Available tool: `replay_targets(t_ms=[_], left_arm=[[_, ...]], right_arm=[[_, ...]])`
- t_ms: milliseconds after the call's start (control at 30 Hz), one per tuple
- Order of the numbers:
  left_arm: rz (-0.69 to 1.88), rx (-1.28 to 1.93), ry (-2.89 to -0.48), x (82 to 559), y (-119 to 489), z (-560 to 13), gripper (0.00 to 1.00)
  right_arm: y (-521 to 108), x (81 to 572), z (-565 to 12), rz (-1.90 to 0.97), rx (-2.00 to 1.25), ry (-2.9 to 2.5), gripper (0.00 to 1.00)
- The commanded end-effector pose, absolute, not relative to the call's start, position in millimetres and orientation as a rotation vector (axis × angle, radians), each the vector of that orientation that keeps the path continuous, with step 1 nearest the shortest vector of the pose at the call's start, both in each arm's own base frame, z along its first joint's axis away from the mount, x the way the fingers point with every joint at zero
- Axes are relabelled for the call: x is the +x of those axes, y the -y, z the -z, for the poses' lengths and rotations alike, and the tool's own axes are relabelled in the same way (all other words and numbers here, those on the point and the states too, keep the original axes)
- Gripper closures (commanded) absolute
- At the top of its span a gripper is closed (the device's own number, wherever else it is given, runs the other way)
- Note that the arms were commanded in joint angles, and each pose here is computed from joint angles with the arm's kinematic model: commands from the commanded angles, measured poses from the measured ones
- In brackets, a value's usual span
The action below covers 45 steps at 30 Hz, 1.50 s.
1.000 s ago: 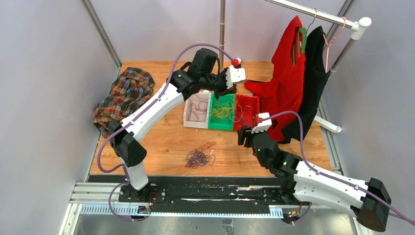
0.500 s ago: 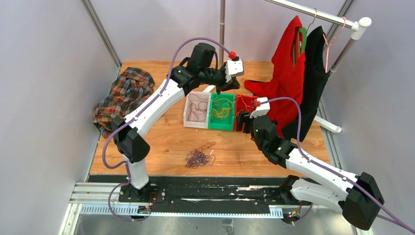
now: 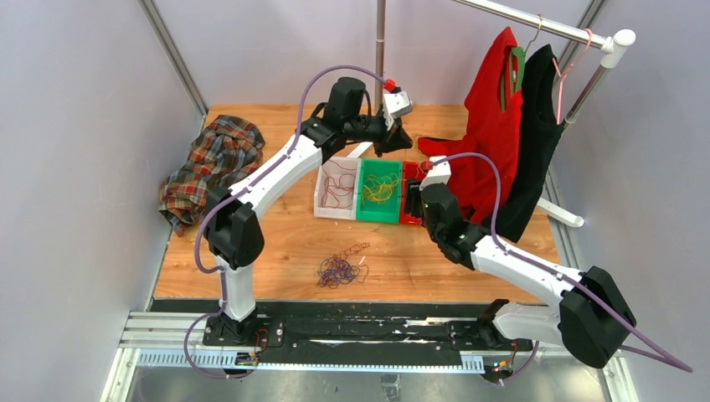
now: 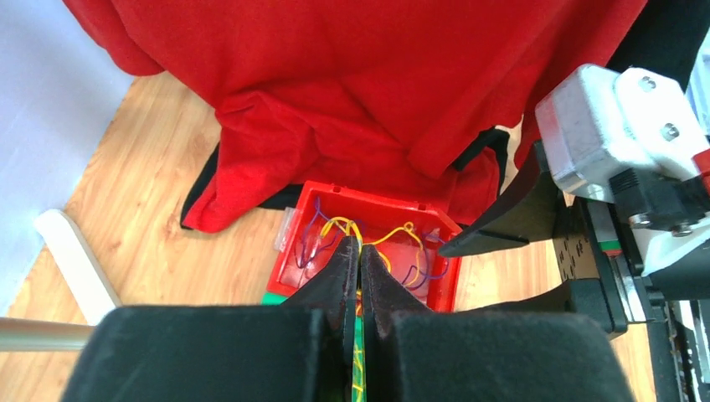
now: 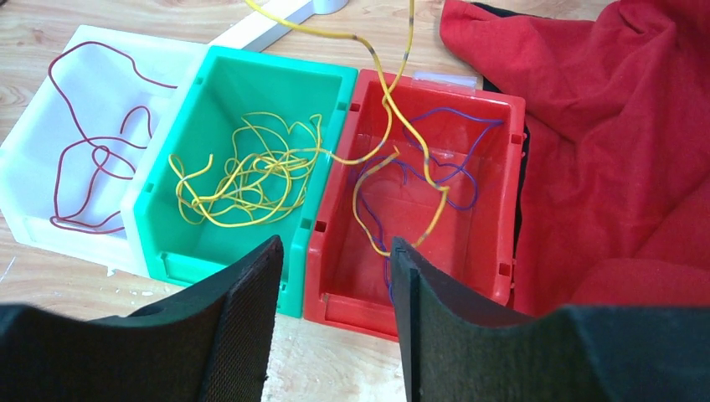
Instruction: Untangle the cables
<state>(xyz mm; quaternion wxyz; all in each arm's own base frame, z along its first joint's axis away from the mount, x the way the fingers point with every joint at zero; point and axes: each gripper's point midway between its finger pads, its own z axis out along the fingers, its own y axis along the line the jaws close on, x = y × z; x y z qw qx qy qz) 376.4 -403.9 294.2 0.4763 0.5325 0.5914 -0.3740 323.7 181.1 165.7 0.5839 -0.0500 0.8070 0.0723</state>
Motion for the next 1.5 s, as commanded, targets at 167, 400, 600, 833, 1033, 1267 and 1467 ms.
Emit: replay_targets(t_ms=[167,400,600,833,1033,1267,1467], left_arm=[[0.991,1.121,-1.450,403,377,-300,1.00],[1.008,1.056,-1.436,413,360,-305,1.00],[1.014,1.060,-1.416,408,353,-311,1.00],[1.043,1.072,-1.396,400,353,-319,1.00],[1.071,1.078,-1.390,393,353,-323,1.00],[1.060,1.054,-1.403,395,349,-325,1.00],[1.029,1.019,-1.442,402,344,-316,1.00]], right_arm=[[-177,346,-190,-0.183,-0.126,-1.829,0.52],[-180,353,-193,-0.247,-0.242,-1.824,0.35],[-189,368,-178,-0.217,-0.334,-1.863,0.35],[-177,401,-170,-0.035,-0.364,-1.883,0.43],[-168,420,-162,0.026,-0.372,-1.890,0.66],[-164,418,-190,-0.001,-0.345,-1.824,0.95],[-189,405,-221,-0.211,-0.338,-1.765,0.99]])
